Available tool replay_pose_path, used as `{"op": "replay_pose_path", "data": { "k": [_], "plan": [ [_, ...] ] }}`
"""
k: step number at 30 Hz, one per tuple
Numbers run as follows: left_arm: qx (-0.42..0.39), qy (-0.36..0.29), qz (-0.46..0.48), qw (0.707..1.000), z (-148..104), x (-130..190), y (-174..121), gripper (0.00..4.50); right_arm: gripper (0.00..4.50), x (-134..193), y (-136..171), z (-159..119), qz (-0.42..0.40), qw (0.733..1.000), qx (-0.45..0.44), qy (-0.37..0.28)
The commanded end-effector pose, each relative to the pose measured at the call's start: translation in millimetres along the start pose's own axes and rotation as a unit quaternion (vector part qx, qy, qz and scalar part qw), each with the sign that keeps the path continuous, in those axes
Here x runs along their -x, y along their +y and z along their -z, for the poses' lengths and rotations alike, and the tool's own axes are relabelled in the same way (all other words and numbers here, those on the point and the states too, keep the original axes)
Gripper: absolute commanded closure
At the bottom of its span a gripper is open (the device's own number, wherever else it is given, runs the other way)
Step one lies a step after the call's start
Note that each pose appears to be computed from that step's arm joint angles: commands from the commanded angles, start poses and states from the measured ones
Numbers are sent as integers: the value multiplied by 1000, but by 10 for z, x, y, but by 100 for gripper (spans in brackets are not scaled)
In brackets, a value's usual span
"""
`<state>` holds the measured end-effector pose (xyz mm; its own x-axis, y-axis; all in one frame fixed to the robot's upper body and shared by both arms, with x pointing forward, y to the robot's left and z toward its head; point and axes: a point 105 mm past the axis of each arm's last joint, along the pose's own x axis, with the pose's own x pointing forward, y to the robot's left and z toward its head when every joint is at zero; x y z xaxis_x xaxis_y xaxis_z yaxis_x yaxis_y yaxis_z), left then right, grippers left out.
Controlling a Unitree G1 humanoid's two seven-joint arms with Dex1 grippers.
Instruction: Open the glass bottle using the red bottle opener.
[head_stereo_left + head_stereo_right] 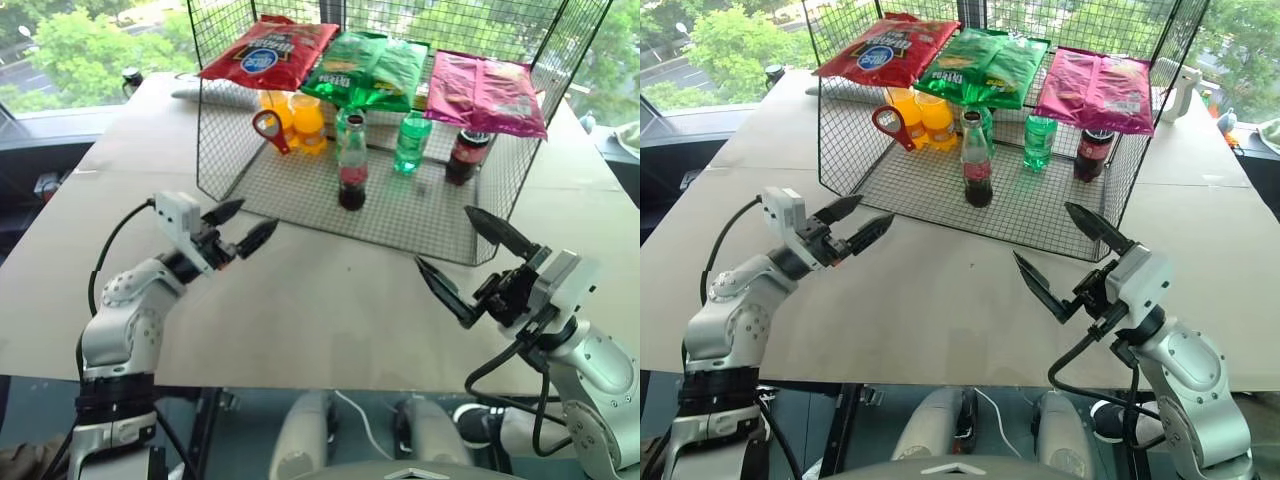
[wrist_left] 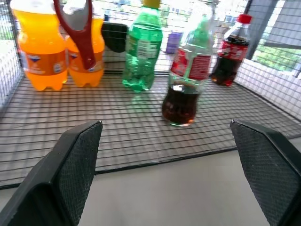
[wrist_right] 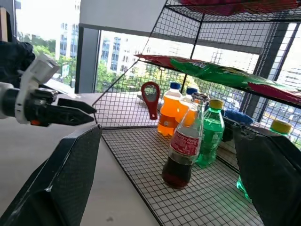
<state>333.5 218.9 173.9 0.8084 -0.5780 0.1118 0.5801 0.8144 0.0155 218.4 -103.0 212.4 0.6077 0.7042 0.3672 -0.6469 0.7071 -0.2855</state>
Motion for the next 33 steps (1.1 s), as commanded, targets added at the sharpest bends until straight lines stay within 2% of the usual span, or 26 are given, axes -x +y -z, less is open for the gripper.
{"op": "replay_pose_path", "data": {
  "k": [1, 7, 14, 25, 33],
  "plan": [
    [-41, -18, -11, 999, -214, -61, 134, 0, 1, -45, 76, -204, -14, 999, 0, -32],
    [-75, -23, -12, 997, -417, -315, 303, 0, 1, -42, 121, -256, -13, 999, -16, -38],
    [-107, -3, -17, 994, -532, -594, 492, 0, 1, -14, 109, -240, 3, 1000, -11, -29],
    [-140, 30, -30, 989, -605, -835, 697, 0, 1, 36, 94, -181, 24, 1000, -1, -13],
    [-151, 33, -32, 987, -629, -900, 726, 0, 1, 86, 135, -158, 37, 999, 4, -3]
  ]
}}
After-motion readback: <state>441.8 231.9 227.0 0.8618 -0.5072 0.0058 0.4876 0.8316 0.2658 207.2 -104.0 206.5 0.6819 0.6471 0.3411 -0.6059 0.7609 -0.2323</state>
